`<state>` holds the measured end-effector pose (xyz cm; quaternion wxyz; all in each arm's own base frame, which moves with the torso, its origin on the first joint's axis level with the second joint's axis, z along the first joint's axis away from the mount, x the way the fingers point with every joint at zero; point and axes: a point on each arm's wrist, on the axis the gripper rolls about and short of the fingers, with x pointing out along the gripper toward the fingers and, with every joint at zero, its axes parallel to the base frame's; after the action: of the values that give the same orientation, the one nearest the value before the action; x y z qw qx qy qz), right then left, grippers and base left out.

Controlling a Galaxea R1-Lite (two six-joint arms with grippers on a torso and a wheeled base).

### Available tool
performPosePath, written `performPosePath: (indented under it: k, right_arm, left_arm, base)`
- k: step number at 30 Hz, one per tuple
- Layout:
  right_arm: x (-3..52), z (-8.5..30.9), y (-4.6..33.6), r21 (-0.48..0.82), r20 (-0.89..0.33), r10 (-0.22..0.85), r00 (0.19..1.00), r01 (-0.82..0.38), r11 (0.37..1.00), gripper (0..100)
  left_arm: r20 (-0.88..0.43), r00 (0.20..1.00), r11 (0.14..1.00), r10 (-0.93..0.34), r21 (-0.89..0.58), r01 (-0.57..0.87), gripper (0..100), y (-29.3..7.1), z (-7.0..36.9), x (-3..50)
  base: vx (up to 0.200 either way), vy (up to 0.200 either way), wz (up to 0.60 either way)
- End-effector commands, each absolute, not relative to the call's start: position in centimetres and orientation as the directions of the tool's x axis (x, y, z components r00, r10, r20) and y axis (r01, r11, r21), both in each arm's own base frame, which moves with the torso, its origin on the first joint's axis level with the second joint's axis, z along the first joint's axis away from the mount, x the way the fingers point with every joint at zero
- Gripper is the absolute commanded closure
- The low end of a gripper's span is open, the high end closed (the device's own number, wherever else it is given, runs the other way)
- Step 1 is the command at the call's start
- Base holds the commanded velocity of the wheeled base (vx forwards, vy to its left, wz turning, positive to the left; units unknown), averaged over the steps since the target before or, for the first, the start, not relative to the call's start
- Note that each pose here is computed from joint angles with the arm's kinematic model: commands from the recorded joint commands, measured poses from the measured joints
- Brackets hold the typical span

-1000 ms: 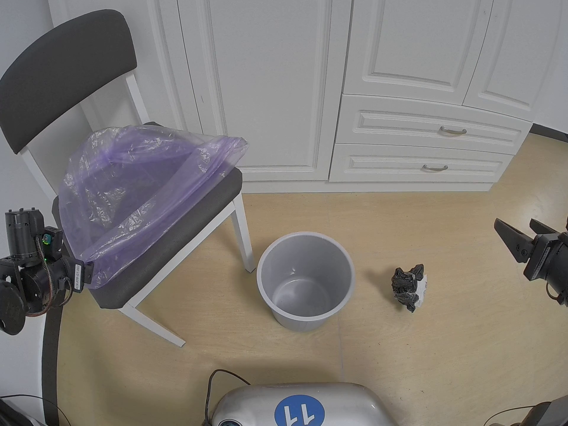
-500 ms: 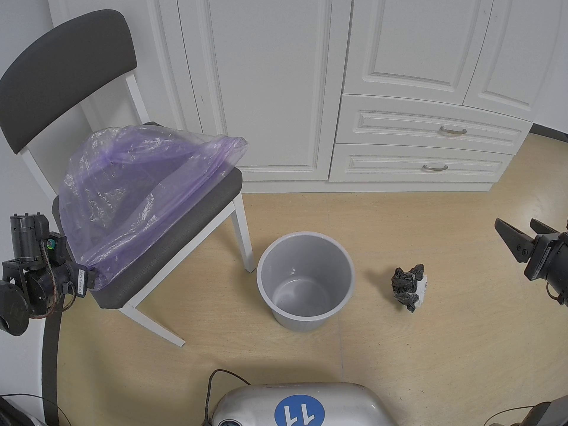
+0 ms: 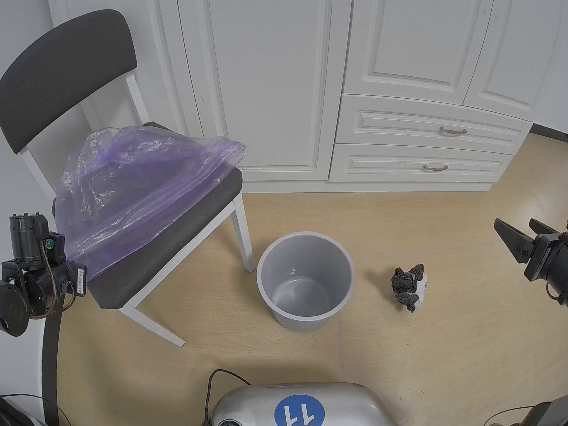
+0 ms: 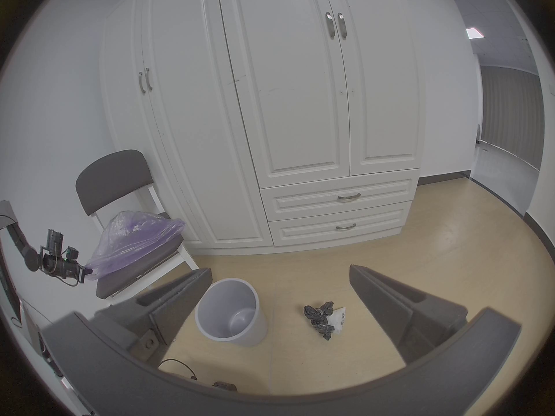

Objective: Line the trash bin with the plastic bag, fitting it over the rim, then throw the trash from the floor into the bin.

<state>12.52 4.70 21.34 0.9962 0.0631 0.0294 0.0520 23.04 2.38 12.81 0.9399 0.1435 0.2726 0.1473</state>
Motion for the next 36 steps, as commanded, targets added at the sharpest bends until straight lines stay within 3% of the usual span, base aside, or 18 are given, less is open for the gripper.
performPosePath:
  k: [1, 10, 18, 27, 36]
  right_arm:
    - [12.4, 21.4, 4.7, 0.130, -0.048, 0.108, 0.993, -0.101, 0.986, 0]
    - [12.5, 20.9, 4.7, 0.124, -0.067, 0.108, 0.992, -0.099, 0.987, 0]
    - [12.6, 20.4, 4.7, 0.116, -0.092, 0.107, 0.990, -0.096, 0.989, 0]
    - [12.6, 20.0, 4.7, 0.103, -0.108, 0.105, 0.989, -0.094, 0.990, 0]
    - [12.7, 20.0, 4.8, 0.102, -0.111, 0.095, 0.989, -0.084, 0.991, 0]
  left_arm:
    - [-0.441, 0.829, 0.923, 0.345, 0.318, -0.215, 100, 2.1, 13.6, 22.3]
    - [-0.322, 0.918, 0.957, 0.230, 0.247, -0.153, 100, 1.3, 15.3, 19.7]
    - [-0.220, 0.975, 0.980, 0.035, 0.197, 0.009, 100, 0.2, 16.8, 17.8]
    - [-0.113, 0.978, 0.970, -0.173, 0.155, 0.189, 100, -2.5, 18.7, 15.8]
    - [-0.005, 0.952, 0.945, -0.305, 0.122, 0.303, 100, -4.5, 21.0, 14.5]
  base:
    - [0.000, 0.000, 0.00]
    - [0.000, 0.000, 0.00]
    - [0.000, 0.000, 0.00]
    - [0.000, 0.000, 0.00]
    - [0.000, 0.000, 0.00]
